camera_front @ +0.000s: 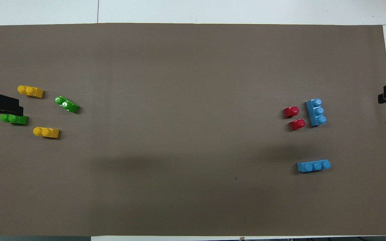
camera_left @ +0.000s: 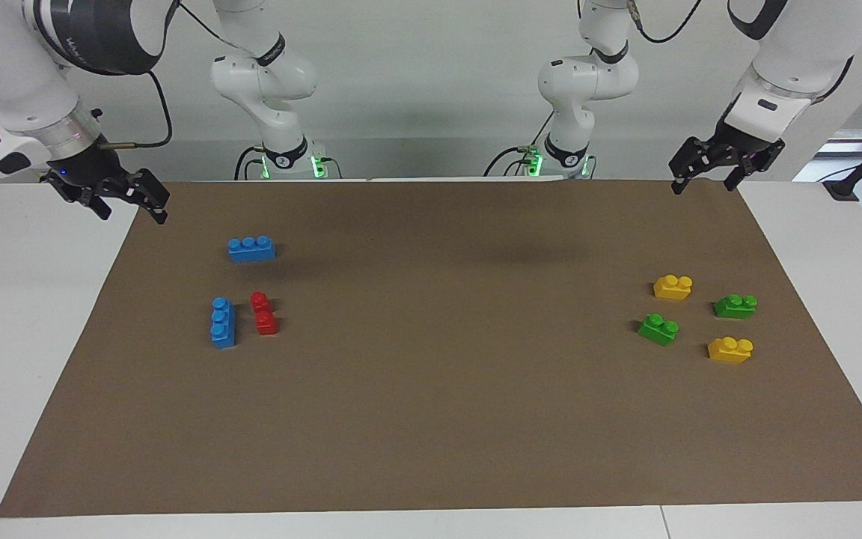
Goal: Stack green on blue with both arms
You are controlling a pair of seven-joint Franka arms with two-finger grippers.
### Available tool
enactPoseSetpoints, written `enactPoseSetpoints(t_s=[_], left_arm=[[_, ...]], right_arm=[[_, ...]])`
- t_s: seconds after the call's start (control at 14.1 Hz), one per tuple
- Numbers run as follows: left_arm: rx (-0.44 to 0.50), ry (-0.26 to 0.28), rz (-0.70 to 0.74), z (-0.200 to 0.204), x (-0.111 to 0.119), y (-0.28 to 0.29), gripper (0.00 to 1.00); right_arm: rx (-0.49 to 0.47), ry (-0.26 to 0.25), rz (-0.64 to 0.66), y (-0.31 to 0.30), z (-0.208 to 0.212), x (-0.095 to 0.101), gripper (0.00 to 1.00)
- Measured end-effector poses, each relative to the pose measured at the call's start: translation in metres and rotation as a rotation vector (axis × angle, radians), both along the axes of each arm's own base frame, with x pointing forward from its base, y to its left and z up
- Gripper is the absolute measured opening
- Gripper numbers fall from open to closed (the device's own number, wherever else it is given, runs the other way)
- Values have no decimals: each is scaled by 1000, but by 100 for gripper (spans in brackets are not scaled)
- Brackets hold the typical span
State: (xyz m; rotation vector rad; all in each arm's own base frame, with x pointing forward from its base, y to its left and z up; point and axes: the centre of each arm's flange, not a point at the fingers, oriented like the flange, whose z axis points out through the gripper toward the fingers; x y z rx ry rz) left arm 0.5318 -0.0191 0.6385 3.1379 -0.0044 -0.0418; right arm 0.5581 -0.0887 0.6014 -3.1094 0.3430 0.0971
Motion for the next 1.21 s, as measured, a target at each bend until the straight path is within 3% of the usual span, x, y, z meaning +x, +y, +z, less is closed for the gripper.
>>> enactPoseSetpoints(t_s=[0.21,0.57,0.85,1.0,1.21], left_arm=[[0,1,3,-1,0,2,100],[0,2,7,-1,0,3,100],[3,21,70,-9,-4,8,100],[10,32,210,-18,-8,12,100],[5,4,426,-34,-12,11,100]], right_arm=[[23,33,-331,8,-2,-2,99],[124,226,-942,27,-22,-24,98],[167,403,-1138,12,-65,-49,100],[199,483,-1221,-11,-90,-61,100],[194,567,-1261,-23,-124,-77,100]])
